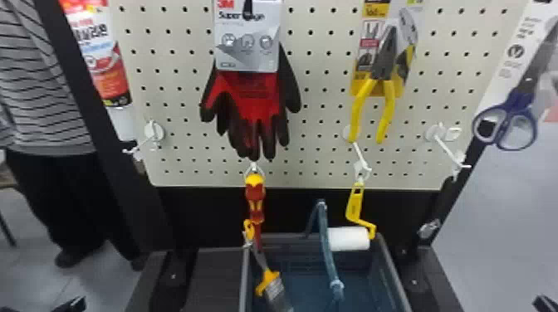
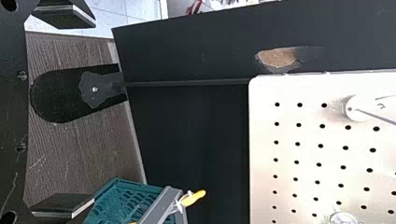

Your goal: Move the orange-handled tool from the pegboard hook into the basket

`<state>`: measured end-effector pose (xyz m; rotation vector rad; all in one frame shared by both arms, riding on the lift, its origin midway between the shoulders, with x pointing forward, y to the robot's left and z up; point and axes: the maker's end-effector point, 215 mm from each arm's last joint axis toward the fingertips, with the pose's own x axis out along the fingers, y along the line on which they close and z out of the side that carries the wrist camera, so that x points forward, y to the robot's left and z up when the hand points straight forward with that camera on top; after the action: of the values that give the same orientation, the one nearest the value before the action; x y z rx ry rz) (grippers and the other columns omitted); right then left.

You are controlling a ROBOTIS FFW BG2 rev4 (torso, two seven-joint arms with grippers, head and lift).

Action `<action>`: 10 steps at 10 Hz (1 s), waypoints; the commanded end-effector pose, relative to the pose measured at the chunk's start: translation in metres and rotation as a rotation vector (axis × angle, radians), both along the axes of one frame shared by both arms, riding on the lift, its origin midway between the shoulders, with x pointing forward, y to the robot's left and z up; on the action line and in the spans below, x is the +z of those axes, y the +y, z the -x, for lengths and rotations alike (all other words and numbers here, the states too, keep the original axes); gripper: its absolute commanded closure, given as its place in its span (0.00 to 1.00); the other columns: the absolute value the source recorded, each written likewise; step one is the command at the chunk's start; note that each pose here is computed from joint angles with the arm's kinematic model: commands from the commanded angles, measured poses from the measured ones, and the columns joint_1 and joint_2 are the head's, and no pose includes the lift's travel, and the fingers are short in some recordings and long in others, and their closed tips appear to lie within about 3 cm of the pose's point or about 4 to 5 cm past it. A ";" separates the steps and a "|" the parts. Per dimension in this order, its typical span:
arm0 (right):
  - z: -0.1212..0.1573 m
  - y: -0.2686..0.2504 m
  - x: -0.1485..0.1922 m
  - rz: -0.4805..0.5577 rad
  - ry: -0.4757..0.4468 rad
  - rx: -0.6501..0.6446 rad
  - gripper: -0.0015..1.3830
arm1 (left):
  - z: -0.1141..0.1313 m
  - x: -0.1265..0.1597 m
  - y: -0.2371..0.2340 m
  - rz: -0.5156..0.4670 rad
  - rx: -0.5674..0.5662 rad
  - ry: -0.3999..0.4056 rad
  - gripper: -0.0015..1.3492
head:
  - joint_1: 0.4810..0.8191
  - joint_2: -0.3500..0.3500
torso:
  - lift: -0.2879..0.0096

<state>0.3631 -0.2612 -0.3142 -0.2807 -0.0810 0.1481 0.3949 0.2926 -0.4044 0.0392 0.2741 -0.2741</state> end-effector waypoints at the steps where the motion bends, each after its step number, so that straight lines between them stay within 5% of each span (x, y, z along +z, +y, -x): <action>1: 0.000 0.000 0.000 -0.010 0.000 -0.009 0.00 | 0.000 0.000 -0.001 0.006 0.004 0.000 0.00 | 0.20 0.50 | 0.63; 10: 0.000 0.000 0.000 -0.010 0.000 -0.009 0.00 | 0.000 0.000 -0.001 0.006 0.004 0.000 0.00 | 0.20 0.50 | 0.63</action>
<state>0.3631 -0.2612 -0.3142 -0.2807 -0.0810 0.1481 0.3949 0.2926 -0.4044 0.0392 0.2741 -0.2741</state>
